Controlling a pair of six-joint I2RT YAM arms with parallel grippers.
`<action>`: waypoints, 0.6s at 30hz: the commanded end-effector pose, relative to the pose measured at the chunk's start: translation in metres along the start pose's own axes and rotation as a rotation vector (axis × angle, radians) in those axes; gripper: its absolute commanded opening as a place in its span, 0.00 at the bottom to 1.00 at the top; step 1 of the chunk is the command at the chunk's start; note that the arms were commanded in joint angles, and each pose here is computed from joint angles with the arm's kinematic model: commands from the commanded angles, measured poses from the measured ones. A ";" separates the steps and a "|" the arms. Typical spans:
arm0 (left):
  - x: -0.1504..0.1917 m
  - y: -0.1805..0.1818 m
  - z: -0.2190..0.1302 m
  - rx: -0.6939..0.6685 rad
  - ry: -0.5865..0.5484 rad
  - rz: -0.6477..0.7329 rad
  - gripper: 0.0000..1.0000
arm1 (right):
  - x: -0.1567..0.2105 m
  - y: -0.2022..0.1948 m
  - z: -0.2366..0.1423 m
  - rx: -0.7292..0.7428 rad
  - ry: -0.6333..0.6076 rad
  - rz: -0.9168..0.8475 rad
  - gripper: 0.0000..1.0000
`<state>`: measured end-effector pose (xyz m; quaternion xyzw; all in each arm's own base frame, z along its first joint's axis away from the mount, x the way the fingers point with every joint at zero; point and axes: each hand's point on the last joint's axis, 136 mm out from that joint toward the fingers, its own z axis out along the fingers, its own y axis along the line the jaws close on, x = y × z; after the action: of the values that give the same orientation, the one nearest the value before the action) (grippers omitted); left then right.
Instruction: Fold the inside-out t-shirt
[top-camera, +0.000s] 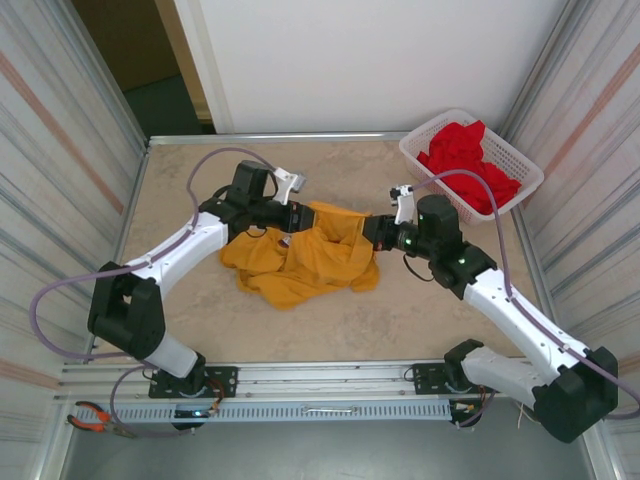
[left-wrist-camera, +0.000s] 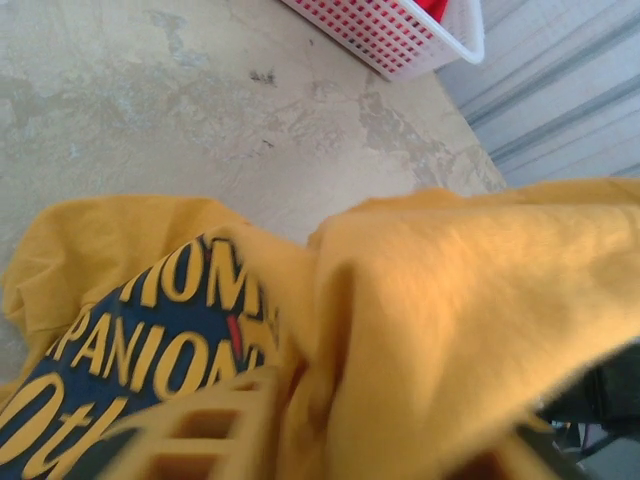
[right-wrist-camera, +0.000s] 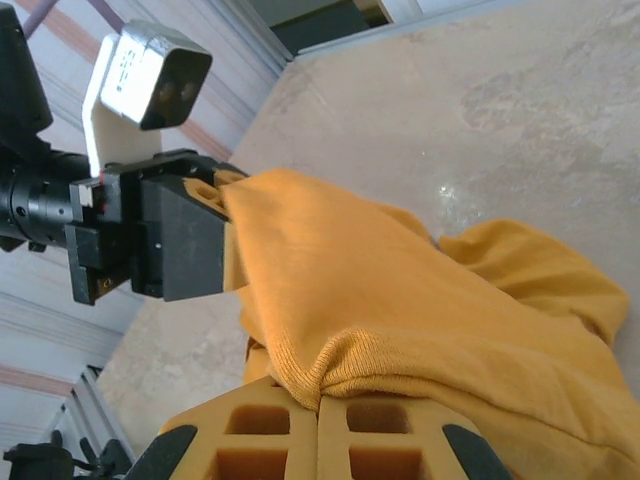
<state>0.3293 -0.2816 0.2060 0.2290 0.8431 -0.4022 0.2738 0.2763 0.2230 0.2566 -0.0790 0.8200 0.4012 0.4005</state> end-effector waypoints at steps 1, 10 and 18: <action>0.001 0.009 -0.002 -0.051 -0.013 -0.004 0.40 | 0.003 0.002 -0.002 -0.021 0.007 0.053 0.00; 0.018 -0.042 -0.012 -0.213 -0.068 0.191 0.50 | 0.007 0.000 0.003 -0.004 0.026 0.075 0.00; 0.035 -0.023 0.034 -0.358 0.014 0.185 0.49 | 0.004 0.001 -0.003 0.006 0.006 0.082 0.00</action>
<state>0.2775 -0.3278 0.1955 0.2856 0.8556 -0.2759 0.3321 0.2755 0.2224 0.2463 -0.0496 0.8306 0.4074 0.3763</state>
